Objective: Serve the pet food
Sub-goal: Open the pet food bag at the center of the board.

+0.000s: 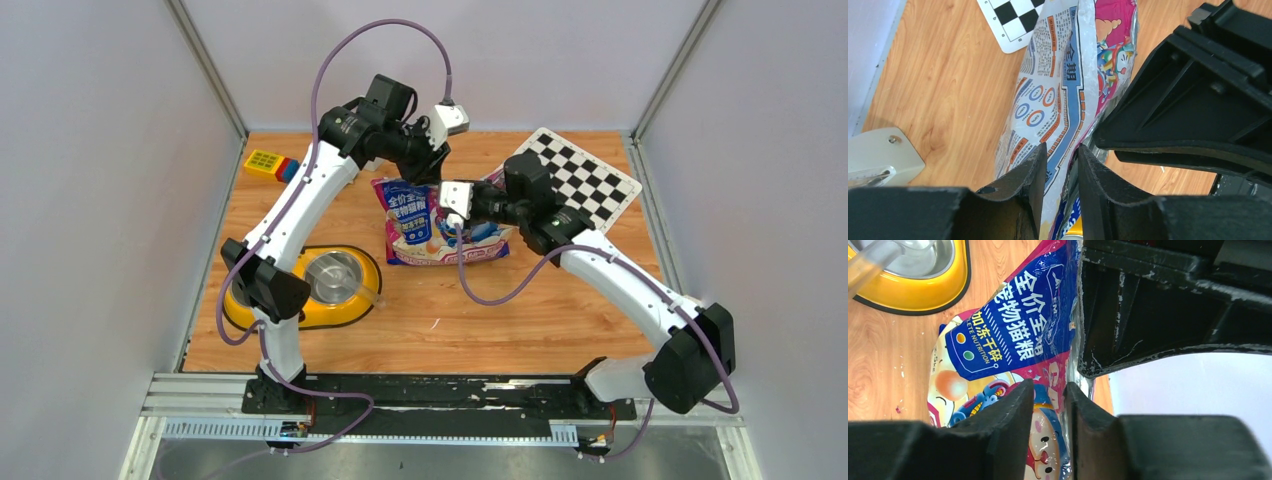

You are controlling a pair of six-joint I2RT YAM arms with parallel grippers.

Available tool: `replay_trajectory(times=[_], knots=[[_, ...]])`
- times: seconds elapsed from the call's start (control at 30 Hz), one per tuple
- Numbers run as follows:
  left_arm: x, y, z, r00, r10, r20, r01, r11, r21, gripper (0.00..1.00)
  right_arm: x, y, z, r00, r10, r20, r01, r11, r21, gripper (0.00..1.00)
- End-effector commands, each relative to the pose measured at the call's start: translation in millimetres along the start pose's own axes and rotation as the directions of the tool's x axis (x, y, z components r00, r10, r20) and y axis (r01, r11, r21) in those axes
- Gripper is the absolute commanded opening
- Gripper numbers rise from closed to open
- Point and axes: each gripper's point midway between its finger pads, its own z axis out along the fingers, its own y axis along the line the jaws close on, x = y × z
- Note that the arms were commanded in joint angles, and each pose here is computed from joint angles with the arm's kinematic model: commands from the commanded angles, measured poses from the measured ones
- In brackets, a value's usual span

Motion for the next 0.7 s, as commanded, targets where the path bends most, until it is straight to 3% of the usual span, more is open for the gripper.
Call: replay_trajectory(times=[0.0,0.23,0.33,0.43,0.67], knots=[[-2,-3,-10,1.0,-0.012,0.008,0.012,1.0,-0.008,0.36,-8,-14,5,1.0,-0.023,0.019,0.022,0.999,0.036,0.26],[-7,-3,-10,0.999,-0.023,0.026,0.023,1.0,-0.006,0.3,1,-14,8,0.999,-0.032,-0.003,0.033,0.997,0.068,0.0],[-7,-2,-9,0.999,-0.029,0.024,0.029,0.999,-0.014,0.21,-1,-19,7,0.999,-0.035,-0.009,0.036,0.995,0.094,0.0],[-9,7,-10,0.998,-0.048,0.032,0.05,0.997,-0.067,0.01,-5,-15,3,1.0,-0.026,0.0,0.026,0.997,0.077,0.0],[-29,34,-27,0.988,-0.087,0.126,0.116,0.963,-0.243,0.0,-22,14,-13,0.998,0.031,0.061,-0.029,0.999,-0.031,0.0]])
